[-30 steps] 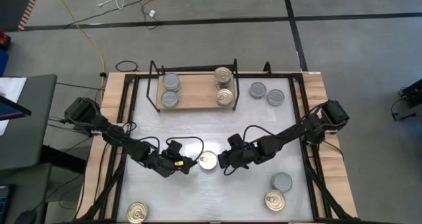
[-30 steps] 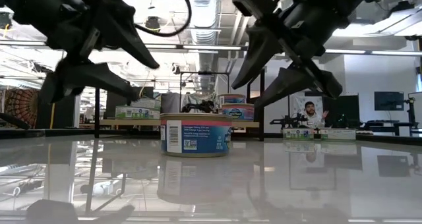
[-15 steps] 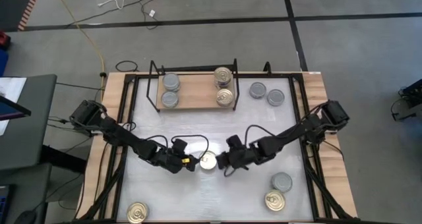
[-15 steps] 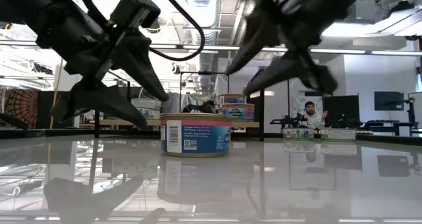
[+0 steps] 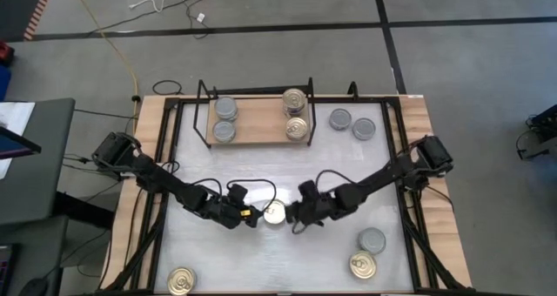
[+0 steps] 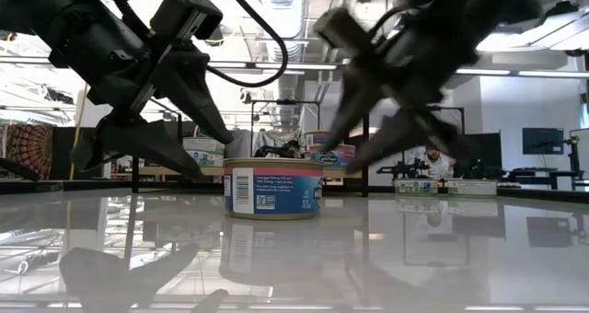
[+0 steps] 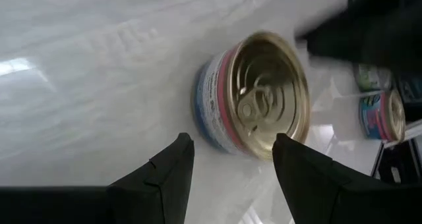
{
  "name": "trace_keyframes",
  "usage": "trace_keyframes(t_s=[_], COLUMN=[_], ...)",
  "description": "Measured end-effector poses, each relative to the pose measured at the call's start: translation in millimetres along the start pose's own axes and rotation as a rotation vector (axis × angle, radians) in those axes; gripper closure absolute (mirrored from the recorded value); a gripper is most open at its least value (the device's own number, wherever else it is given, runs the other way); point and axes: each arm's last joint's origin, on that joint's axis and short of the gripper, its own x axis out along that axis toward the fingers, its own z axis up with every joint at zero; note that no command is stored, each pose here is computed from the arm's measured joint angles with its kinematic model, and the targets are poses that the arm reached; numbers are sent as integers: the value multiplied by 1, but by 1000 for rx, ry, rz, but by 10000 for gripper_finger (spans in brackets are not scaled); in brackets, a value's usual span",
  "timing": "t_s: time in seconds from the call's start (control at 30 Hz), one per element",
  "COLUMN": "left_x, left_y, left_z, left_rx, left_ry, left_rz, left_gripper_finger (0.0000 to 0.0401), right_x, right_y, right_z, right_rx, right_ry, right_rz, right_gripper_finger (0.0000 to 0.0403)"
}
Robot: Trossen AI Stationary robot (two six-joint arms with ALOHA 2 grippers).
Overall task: Stack canned seafood by type on shelf
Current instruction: Stack the blue tuna can on top of the blue tuna can on the shelf
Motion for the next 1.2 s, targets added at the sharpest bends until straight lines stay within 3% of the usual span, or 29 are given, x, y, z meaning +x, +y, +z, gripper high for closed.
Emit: trace_keyframes(t_s=[0.1, 0.6, 0.97, 1.2], left_x=[0, 0, 0, 0], left_y=[0, 0, 0, -1], left_z=[0, 0, -1, -1], left_rx=[0, -1, -98, -130], left_ry=[4, 12, 46, 46], left_rz=[0, -1, -2, -7], left_gripper_finger=[205, 205, 205, 205], right_x=[-1, 26, 26, 26], right_y=[7, 0, 0, 0], right_z=[1, -8, -6, -6], right_rx=[5, 29, 24, 24], right_ry=[-12, 48, 44, 44], right_rz=[58, 67, 71, 71], right_gripper_finger=[241, 245, 319, 332])
